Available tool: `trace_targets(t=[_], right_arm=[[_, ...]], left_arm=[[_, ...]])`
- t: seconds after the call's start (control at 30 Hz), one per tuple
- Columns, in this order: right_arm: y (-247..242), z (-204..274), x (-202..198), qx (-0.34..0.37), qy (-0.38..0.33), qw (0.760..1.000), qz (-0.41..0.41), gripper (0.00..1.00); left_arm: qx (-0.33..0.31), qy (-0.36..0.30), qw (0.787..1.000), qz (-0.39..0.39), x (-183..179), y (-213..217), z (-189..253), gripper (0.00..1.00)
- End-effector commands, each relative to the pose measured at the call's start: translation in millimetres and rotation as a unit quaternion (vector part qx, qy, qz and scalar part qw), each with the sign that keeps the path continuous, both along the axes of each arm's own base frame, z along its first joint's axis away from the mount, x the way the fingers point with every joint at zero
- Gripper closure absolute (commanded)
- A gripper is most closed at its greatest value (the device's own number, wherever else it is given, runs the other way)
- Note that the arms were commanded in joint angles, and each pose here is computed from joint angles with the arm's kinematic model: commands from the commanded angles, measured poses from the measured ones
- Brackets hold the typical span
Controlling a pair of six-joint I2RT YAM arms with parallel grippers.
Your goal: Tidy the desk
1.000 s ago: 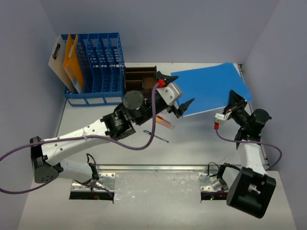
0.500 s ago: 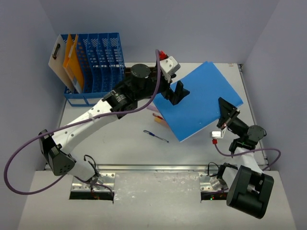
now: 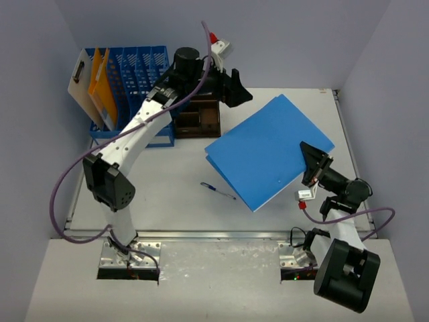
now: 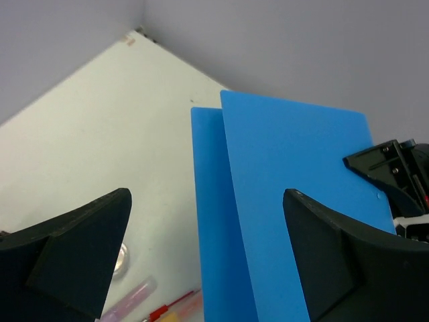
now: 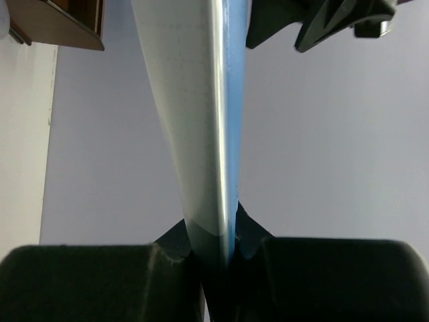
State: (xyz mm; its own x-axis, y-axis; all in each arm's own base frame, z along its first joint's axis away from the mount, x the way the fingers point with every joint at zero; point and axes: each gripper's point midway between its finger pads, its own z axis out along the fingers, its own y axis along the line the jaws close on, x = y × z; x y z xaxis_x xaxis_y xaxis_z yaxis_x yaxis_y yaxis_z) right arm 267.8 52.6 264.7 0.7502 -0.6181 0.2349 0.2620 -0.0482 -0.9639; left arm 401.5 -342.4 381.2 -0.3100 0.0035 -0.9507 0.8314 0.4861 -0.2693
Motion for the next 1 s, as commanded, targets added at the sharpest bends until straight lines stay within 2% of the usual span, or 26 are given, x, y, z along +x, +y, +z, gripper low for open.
trace_targets(t=[0.0, 0.07, 0.27, 0.5, 0.7, 0.77, 0.87, 0.97], right_arm=[[21.9, 64.8, -38.4, -0.088, -0.182, 0.979, 0.020, 0.99], [23.3, 68.3, -39.2, -0.090, -0.180, 0.979, 0.027, 0.99], [25.6, 74.5, -41.1, -0.090, -0.175, 0.980, 0.035, 0.99], [24.4, 83.2, -39.6, -0.078, -0.170, 0.982, 0.036, 0.99], [25.9, 87.6, -42.0, -0.075, -0.167, 0.982, 0.039, 0.99], [25.9, 88.0, -41.9, -0.074, -0.167, 0.982, 0.039, 0.99], [26.8, 88.4, -42.6, -0.076, -0.166, 0.982, 0.042, 0.99], [28.9, 86.4, -42.9, -0.080, -0.164, 0.982, 0.048, 0.99]], left_arm=[[-0.020, 0.091, 0.987, -0.130, -36.5, -23.4, -6.0, 0.07], [-0.017, 0.102, 0.981, -0.165, -41.7, -29.9, -17.1, 0.06], [0.016, 0.115, 0.977, -0.178, -45.3, -31.9, -50.0, 0.05], [0.085, 0.115, 0.987, -0.077, -16.7, -16.9, -93.9, 0.06], [0.110, 0.140, 0.983, -0.041, -4.4, -14.8, -119.4, 0.06], [0.110, 0.145, 0.982, -0.052, -6.5, -17.6, -122.0, 0.05], [0.087, 0.168, 0.976, -0.109, -23.6, -28.0, -120.4, 0.05], [0.041, 0.203, 0.956, -0.206, -52.8, -41.4, -112.0, 0.08]])
